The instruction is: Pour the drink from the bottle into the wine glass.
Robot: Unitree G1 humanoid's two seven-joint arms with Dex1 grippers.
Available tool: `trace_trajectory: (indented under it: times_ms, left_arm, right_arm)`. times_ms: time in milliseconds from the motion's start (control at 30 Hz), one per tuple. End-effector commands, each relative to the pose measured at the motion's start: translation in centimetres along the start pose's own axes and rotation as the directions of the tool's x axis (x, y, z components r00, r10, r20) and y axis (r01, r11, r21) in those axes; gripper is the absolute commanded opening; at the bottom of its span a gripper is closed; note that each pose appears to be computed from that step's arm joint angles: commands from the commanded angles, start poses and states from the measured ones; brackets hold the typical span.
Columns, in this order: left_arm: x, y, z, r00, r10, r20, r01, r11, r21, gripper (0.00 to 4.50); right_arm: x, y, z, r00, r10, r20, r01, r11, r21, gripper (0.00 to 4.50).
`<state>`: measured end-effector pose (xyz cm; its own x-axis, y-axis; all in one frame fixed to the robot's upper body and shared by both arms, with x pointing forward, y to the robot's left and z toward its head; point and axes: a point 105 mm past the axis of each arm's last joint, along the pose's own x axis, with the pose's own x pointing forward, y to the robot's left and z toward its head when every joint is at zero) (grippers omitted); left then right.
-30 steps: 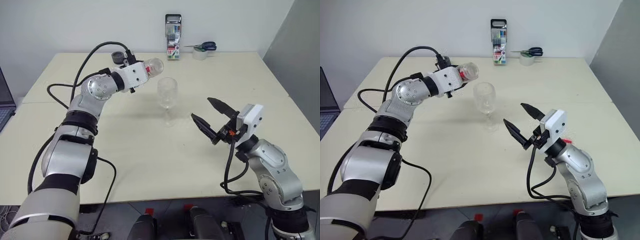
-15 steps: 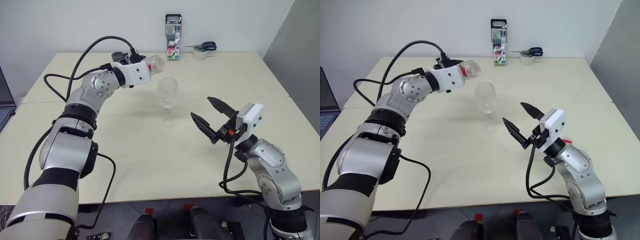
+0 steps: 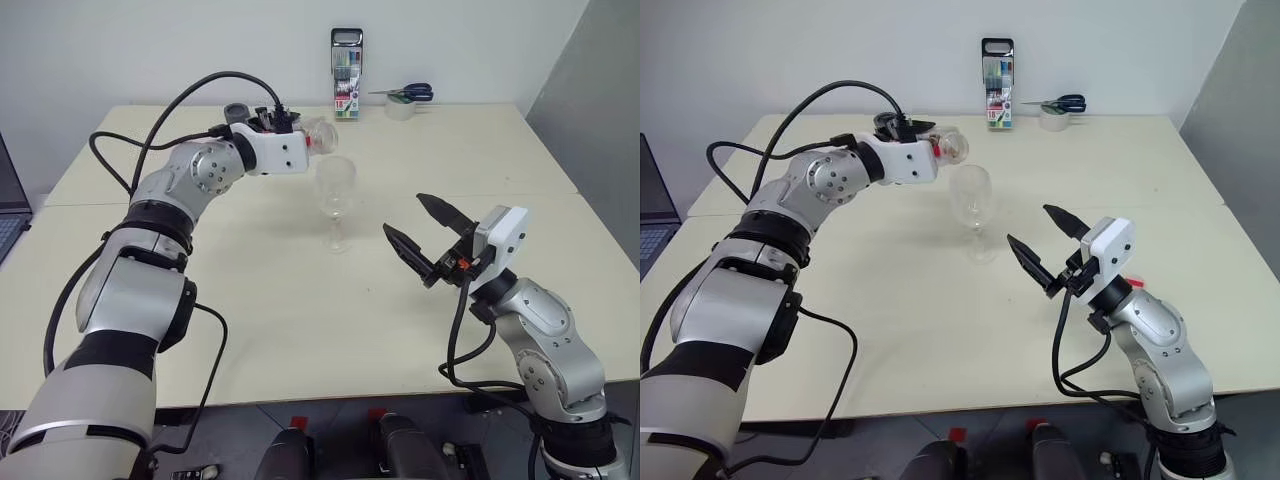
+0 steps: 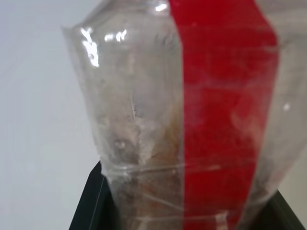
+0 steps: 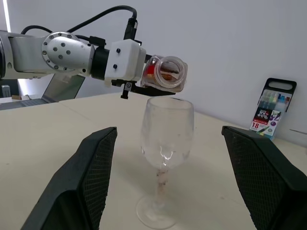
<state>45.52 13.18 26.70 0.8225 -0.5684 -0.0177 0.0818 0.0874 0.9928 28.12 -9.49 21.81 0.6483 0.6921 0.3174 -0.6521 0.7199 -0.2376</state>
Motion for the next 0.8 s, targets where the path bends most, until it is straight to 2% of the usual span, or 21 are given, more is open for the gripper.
trace_trajectory:
  times_ms: [33,800]
  left_arm:
    - [-0.15,3.27,0.82,0.997,0.075,0.024,-0.076,0.995,0.058,1.66]
    - [-0.03,3.75,0.85,0.999,0.053,0.005,-0.052,0.976,0.212,1.66]
  right_arm:
    - [-0.06,0.19,1.27,0.999,0.005,0.038,-0.004,1.000,-0.028,3.75]
    - [-0.06,-0.48,0.92,1.000,-0.005,0.018,0.005,0.999,-0.034,3.75]
